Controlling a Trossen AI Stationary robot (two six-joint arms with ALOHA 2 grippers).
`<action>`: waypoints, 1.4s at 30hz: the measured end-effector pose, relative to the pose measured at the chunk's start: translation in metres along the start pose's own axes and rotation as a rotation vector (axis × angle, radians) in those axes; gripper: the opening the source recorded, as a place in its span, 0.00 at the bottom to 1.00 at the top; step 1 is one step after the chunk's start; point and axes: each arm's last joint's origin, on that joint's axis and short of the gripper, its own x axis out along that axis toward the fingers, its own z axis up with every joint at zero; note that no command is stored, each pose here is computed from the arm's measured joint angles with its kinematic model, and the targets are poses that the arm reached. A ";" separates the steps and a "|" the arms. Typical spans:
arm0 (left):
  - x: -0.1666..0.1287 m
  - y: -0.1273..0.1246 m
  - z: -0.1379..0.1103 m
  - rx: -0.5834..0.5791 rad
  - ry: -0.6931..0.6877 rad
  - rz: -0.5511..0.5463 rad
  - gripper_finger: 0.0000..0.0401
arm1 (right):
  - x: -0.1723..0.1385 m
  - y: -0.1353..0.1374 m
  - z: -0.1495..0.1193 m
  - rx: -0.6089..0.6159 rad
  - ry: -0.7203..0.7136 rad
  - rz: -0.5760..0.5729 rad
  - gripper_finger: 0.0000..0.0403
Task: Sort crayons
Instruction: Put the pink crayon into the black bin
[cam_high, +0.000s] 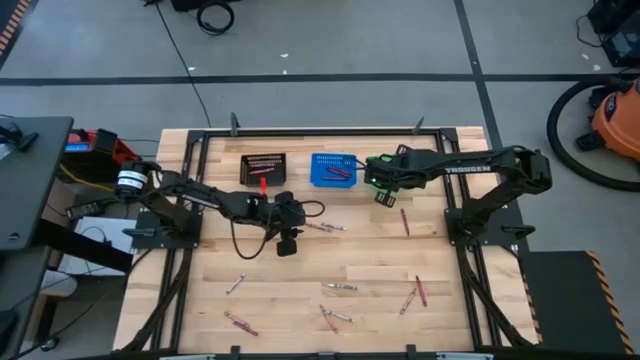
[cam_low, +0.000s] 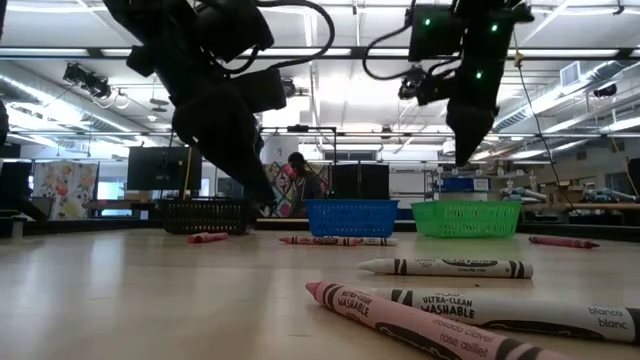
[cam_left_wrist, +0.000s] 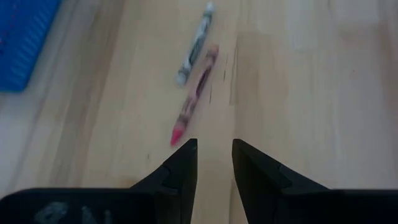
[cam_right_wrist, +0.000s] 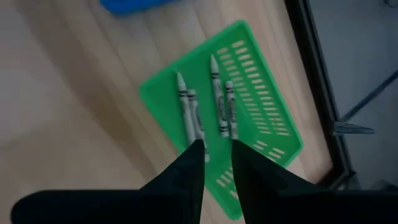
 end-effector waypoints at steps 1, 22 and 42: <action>0.000 0.000 0.000 0.013 -0.002 -0.001 0.28 | -0.004 0.001 -0.001 0.014 -0.011 0.015 0.22; 0.022 0.023 0.004 0.087 -0.054 0.049 0.28 | -0.032 0.003 -0.011 0.071 -0.114 0.088 0.22; 0.027 0.018 0.060 0.218 0.088 0.015 0.28 | -0.031 0.004 -0.013 0.055 -0.095 0.083 0.22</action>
